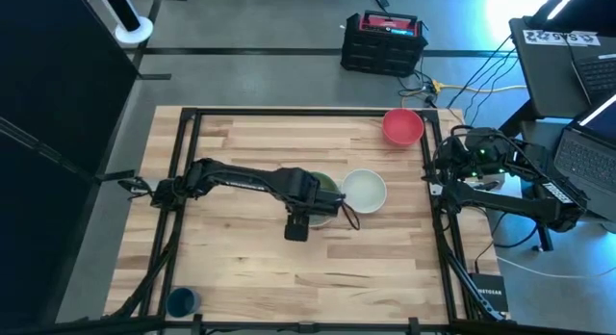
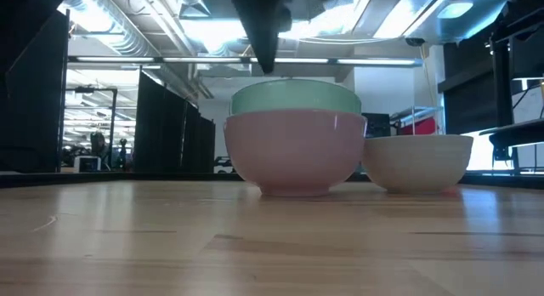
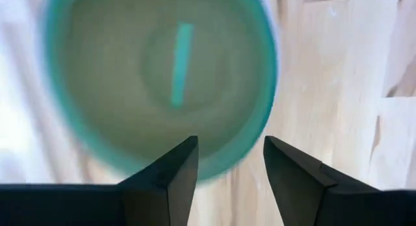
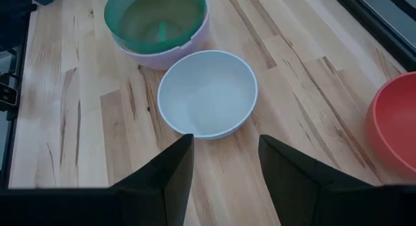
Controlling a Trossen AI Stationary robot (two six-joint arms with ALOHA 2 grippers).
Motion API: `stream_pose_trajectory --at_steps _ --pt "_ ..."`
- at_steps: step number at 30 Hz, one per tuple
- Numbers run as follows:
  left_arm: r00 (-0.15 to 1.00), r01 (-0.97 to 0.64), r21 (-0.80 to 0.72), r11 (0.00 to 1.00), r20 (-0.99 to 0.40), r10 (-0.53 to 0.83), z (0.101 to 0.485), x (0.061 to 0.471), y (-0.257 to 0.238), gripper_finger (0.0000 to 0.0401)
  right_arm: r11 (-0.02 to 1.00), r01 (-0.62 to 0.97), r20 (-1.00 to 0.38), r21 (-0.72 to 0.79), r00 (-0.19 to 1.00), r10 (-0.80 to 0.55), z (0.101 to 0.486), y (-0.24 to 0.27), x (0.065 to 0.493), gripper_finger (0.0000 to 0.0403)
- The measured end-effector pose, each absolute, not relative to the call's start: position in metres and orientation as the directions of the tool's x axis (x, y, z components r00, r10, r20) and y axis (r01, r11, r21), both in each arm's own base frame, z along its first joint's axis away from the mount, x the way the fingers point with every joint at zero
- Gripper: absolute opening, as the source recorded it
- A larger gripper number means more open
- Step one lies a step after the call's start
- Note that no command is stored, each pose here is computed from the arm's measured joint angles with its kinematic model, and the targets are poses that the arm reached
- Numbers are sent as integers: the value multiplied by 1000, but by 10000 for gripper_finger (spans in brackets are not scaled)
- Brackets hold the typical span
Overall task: Nest bowls inside each other
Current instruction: Stack the green bowl on top of the orange bowl, then stack the white bowl on top of the green bowl
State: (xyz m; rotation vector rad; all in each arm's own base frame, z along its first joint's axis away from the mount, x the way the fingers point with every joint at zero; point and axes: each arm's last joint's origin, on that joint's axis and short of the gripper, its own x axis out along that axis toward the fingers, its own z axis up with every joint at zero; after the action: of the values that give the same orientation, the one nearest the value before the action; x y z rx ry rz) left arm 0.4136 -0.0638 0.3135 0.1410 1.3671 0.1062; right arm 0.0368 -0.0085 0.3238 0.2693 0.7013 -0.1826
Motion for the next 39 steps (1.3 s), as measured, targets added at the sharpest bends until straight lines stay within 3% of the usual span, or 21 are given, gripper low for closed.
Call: stream_pose_trajectory --at_steps 9,13,17,20,24,39 --pt "274 -161 211 964 -929 249 367 368 -63 158 958 196 -599 207 800 -34 326 -11 46 159" --pt "189 -202 242 949 -941 280 349 339 -64 158 956 110 -573 272 817 69 314 -17 68 159" --pt "112 -257 260 931 -949 296 312 308 -65 158 954 116 -628 278 773 89 297 -28 94 159" --pt "106 -281 251 926 -951 290 286 286 -69 158 956 143 -691 256 719 77 288 -38 116 159" --pt "194 -315 174 933 -951 243 268 266 -75 158 952 186 -771 242 632 72 272 -53 148 159" --pt "301 -318 98 943 -932 199 269 235 -70 158 929 352 -968 116 251 26 204 -92 227 159"
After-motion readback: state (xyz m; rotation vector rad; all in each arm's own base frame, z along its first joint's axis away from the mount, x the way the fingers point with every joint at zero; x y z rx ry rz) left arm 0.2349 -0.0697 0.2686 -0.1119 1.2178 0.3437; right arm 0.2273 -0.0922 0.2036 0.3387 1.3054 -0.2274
